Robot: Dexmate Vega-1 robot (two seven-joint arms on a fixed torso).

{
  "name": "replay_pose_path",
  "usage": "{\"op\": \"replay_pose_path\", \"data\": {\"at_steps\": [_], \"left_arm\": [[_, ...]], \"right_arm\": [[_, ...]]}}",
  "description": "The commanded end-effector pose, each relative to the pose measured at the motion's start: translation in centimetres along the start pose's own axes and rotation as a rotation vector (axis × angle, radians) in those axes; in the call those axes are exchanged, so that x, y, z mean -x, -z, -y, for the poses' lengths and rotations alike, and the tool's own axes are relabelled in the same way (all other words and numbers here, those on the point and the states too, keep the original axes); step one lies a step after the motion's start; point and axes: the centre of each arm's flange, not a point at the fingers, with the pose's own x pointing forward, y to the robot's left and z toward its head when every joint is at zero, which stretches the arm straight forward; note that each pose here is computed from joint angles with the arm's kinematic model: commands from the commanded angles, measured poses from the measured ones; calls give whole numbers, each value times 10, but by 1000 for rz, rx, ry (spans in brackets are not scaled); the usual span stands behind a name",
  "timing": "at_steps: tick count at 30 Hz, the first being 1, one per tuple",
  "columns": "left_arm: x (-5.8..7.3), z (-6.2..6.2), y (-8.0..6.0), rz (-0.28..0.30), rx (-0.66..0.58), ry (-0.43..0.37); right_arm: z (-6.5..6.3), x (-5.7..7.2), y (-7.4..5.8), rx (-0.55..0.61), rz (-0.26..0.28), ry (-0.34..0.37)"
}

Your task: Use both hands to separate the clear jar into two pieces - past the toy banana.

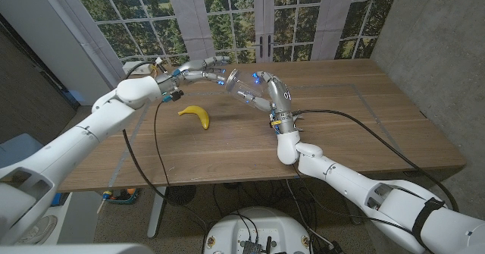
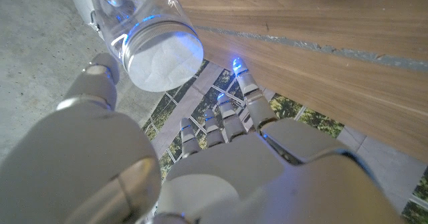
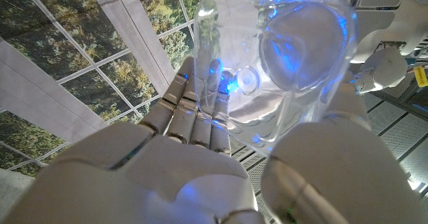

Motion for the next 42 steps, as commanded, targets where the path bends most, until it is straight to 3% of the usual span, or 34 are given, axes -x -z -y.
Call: {"op": "replay_pose_path", "data": {"at_steps": [1,8,22,28,31,37,42], "left_arm": [[-9,-8,4,78,181,221],[-16,-10,3,73,184,323],[-20,-18,-7,21,80,362],[-25,-17,-12,37,88,387],[-26,-17,-12,50,115,371],[-22,-17,-15,23,105,274],[-11,-16,-22,-6,64,133]], "right_arm": [[1,-1,-1,-14,7,1],[1,-1,-2,-19,22,-5],[-2,1,-5,-18,43,-23],[0,0,-5,-31,36,-13],[1,-1,-4,-32,34,-10],[2,-1,-4,-32,33,-7],[3,-1,-3,-37,30,-5]]}}
